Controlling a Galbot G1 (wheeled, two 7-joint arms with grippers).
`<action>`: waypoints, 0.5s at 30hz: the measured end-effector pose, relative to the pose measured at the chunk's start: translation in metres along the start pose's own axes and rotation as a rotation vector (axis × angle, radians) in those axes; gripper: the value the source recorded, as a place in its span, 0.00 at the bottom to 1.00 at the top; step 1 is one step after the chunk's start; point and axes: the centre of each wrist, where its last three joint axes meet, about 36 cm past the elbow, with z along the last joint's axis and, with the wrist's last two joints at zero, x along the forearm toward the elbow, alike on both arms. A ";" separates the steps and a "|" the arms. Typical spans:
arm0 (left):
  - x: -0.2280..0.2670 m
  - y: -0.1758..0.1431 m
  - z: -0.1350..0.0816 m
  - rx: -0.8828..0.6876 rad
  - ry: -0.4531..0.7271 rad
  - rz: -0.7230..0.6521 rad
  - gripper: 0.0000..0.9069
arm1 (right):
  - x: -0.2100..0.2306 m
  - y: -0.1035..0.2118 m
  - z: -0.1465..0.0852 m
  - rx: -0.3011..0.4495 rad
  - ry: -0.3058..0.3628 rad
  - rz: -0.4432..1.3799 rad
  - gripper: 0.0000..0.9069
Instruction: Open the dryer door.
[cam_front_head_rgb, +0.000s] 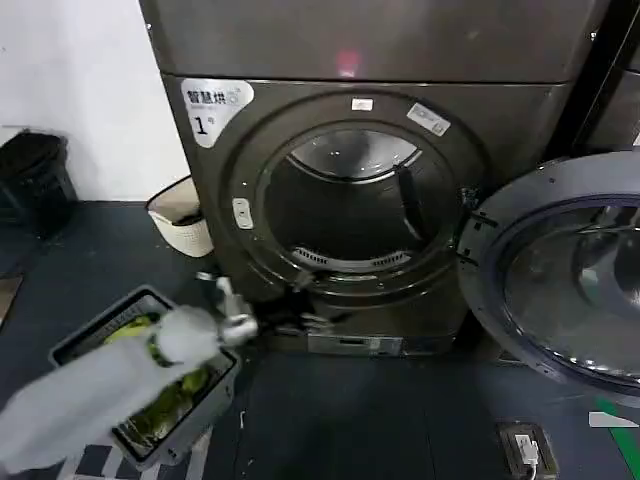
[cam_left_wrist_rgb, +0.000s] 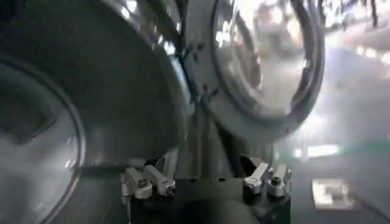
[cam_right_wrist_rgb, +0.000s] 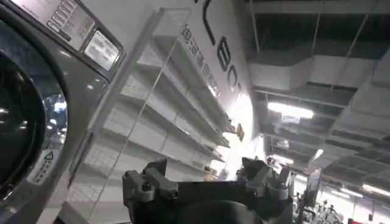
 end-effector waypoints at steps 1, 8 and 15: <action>0.010 0.007 0.000 -0.007 0.035 -0.009 1.00 | -0.001 0.000 0.000 -0.001 -0.001 -0.001 1.00; 0.077 0.039 0.004 -0.104 0.312 -0.035 1.00 | -0.005 -0.002 -0.002 0.015 -0.004 0.004 1.00; 0.140 0.060 0.013 -0.231 0.568 -0.021 1.00 | -0.009 0.000 0.004 0.011 0.008 0.004 1.00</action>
